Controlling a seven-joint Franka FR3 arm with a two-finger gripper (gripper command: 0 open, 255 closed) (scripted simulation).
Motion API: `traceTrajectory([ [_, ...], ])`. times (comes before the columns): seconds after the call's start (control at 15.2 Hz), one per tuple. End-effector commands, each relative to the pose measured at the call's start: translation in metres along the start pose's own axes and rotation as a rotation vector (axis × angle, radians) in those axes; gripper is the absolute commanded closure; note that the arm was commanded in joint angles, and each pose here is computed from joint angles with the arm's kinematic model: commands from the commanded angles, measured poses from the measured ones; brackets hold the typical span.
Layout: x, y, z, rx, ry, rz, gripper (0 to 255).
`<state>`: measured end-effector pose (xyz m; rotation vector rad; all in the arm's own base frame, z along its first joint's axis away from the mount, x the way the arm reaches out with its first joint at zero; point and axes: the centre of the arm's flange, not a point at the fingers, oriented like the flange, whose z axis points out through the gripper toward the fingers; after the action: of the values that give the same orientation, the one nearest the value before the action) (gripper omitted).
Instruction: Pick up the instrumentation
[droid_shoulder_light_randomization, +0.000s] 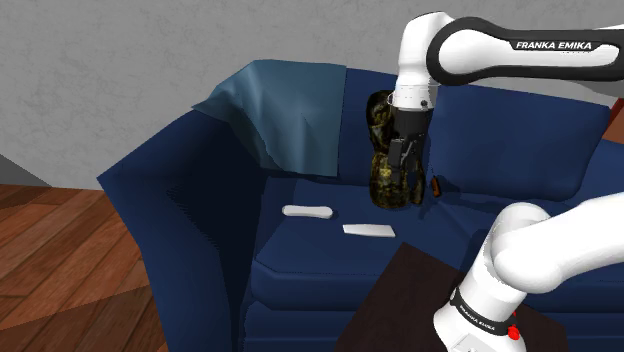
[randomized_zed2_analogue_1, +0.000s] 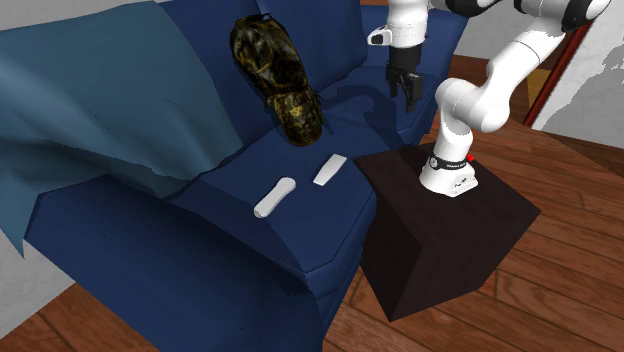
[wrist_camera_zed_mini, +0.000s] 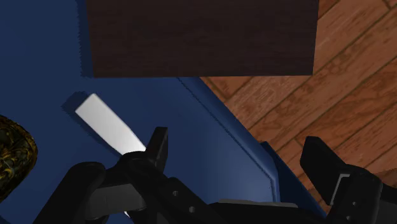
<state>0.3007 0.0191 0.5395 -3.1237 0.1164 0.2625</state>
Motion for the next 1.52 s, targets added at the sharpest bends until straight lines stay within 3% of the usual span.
traceTrajectory([
  [0.0, 0.000, 0.000, 0.000, 0.000, 0.000, 0.000, 0],
  [1.45, 0.204, 0.097, 0.161, -0.044, 0.083, -0.424, 0],
])
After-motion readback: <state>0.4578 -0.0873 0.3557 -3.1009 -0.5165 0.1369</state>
